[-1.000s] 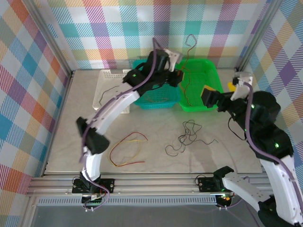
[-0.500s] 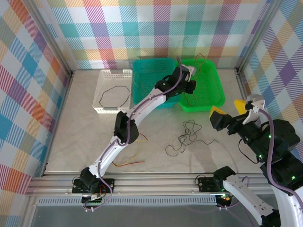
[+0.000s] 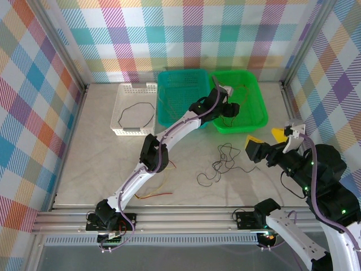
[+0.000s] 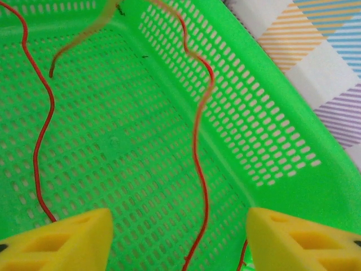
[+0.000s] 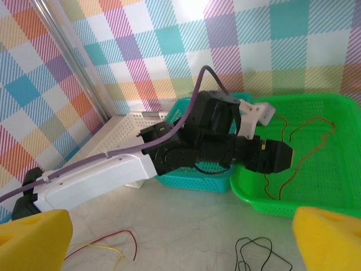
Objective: Untangle the cables
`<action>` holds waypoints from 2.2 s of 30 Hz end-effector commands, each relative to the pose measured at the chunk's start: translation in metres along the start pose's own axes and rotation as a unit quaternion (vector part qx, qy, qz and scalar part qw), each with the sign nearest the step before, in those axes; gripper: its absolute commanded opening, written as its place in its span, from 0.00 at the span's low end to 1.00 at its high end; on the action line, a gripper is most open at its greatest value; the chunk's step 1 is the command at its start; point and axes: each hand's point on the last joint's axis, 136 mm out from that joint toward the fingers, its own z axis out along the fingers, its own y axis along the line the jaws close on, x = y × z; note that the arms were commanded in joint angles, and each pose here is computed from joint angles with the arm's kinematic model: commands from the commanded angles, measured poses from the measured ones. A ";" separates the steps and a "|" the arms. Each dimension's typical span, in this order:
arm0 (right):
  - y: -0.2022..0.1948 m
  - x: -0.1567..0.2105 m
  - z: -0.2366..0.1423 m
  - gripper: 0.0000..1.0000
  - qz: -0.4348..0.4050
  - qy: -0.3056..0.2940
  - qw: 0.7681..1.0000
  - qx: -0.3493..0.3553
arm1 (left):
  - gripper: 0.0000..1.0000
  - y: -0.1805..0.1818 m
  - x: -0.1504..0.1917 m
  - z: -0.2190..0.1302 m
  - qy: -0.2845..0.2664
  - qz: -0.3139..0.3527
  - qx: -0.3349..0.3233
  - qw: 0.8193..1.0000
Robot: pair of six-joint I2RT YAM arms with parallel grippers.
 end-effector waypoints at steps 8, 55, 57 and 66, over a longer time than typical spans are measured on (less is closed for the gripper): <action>-0.023 0.051 0.025 1.00 0.049 0.093 0.993 0.054 | 0.88 -0.092 -0.179 -0.207 -0.178 0.023 0.075 0.981; 0.151 0.343 0.245 0.54 0.046 0.448 0.886 -0.113 | 0.97 0.116 0.155 -0.549 -0.069 -0.062 -0.259 0.961; 0.145 0.347 0.241 0.54 0.036 0.456 0.884 -0.099 | 0.97 0.116 0.156 -0.548 -0.068 -0.061 -0.259 0.962; 0.147 0.351 0.242 0.43 0.040 0.453 0.885 -0.097 | 0.97 0.117 0.157 -0.545 -0.063 -0.059 -0.260 0.962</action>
